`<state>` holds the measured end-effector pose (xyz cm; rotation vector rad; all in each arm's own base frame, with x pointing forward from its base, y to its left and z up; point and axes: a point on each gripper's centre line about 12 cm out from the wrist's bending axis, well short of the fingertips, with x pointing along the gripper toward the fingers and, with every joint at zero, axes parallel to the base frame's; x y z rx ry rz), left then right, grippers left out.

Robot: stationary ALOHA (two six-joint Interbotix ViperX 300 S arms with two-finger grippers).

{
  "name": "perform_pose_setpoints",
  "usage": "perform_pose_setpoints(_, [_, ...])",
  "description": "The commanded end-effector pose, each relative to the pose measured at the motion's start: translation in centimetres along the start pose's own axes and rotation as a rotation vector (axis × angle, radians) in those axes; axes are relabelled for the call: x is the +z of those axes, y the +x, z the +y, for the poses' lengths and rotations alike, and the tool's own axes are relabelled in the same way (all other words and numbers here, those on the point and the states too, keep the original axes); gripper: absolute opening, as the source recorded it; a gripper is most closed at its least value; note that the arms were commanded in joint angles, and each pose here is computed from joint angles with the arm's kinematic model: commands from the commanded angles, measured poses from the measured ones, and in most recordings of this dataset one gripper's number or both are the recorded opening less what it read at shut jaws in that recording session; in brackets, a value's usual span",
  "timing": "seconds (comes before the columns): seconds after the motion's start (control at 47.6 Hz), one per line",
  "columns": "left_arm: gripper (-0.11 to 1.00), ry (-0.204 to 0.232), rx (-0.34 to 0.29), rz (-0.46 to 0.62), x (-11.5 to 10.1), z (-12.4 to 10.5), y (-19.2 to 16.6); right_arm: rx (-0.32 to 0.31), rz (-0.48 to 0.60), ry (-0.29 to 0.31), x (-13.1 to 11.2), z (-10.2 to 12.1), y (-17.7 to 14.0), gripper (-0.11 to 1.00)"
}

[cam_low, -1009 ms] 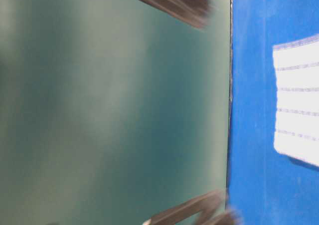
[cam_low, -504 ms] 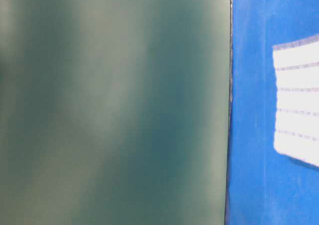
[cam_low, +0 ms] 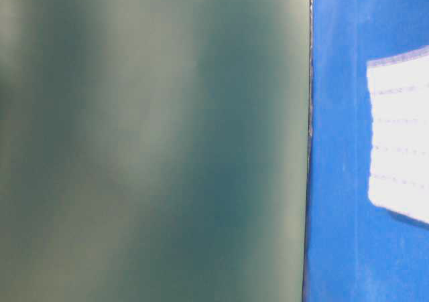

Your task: Fold the blue towel.

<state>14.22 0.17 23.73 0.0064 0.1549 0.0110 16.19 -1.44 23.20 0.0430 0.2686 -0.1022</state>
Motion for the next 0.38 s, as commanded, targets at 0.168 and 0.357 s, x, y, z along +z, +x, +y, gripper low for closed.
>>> perform_pose_setpoints(0.168, [0.8,-0.013,0.003,0.018,-0.9,0.0,0.1,0.01,0.002,0.022,-1.3,0.0,0.6,0.56])
perform_pose_setpoints(0.357, [0.8,-0.013,0.004,0.015,-0.9,0.1,0.0,0.009,0.012,0.024,-1.4,0.0,0.7,0.56])
